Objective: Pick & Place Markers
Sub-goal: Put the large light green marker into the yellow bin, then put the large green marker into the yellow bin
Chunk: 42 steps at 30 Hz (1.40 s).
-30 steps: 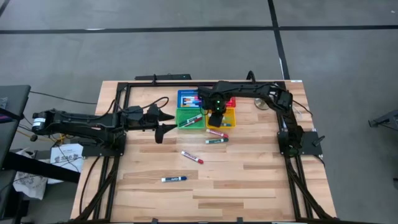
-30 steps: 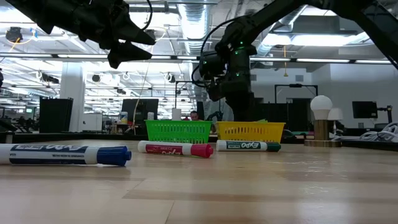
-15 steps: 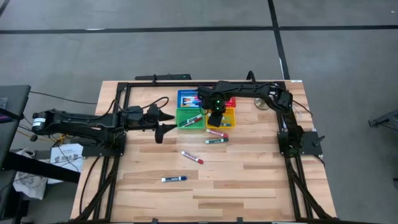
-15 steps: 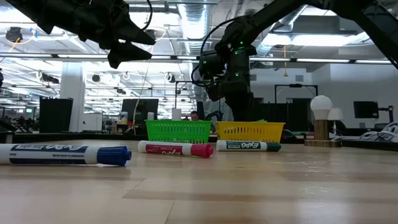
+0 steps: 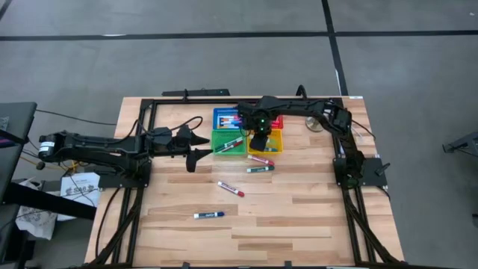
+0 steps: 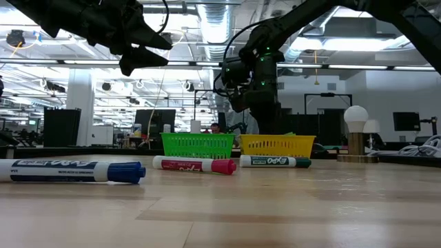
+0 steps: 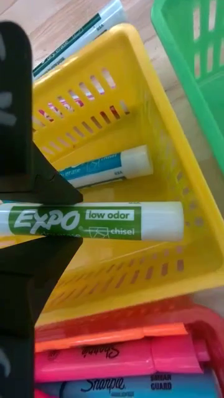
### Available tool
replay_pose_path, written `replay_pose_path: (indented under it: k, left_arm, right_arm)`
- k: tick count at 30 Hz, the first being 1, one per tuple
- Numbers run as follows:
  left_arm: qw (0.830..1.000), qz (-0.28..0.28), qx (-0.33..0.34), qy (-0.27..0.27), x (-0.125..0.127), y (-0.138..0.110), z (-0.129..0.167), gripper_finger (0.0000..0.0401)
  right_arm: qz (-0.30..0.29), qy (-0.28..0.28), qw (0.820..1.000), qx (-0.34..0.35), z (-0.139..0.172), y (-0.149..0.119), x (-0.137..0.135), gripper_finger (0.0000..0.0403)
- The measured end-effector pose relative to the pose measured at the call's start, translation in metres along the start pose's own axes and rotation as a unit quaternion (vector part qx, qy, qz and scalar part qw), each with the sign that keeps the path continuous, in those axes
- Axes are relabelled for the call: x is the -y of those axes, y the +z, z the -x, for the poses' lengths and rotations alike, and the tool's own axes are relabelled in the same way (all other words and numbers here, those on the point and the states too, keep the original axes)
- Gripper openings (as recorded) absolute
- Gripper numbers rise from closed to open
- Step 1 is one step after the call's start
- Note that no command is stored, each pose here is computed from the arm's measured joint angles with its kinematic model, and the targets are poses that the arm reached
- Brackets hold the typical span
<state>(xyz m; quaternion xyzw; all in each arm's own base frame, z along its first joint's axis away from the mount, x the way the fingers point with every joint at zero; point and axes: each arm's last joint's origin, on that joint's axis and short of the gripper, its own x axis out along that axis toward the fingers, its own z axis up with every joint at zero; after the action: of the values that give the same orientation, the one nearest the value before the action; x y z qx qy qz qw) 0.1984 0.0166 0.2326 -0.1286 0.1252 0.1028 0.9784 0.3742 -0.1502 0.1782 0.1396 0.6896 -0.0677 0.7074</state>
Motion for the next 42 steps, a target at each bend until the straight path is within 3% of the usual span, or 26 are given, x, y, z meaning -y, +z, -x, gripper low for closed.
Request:
replay_pose_path:
  k: [7, 19, 25, 30, 35, 42]
  left_arm:
    - [1.000, 0.000, 0.000, 0.000, 0.000, 0.000, 0.000, 0.0227]
    - [1.000, 0.000, 0.000, 0.000, 0.000, 0.000, 0.000, 0.0227]
    - [1.000, 0.000, 0.000, 0.000, 0.000, 0.000, 0.000, 0.0227]
    - [1.000, 0.000, 0.000, 0.000, 0.000, 0.000, 0.000, 0.0227]
    - [1.000, 0.000, 0.000, 0.000, 0.000, 0.000, 0.000, 0.0227]
    - [1.000, 0.000, 0.000, 0.000, 0.000, 0.000, 0.000, 0.0227]
  right_arm:
    - [-0.007, 0.001, 1.000, -0.002, 0.000, -0.001, 0.002, 0.0075]
    - [-0.005, 0.001, 1.000, -0.006, 0.000, -0.001, -0.001, 0.0126]
    - [-0.007, 0.002, 1.000, -0.027, 0.028, -0.013, -0.009, 0.0126]
    - [0.014, 0.000, 0.999, 0.039, 0.073, -0.026, -0.037, 0.0122]
    - [0.063, 0.006, 0.994, 0.089, 0.106, -0.046, -0.085, 0.0123]
    - [0.183, 0.019, 0.977, 0.109, 0.104, -0.059, -0.159, 0.0123]
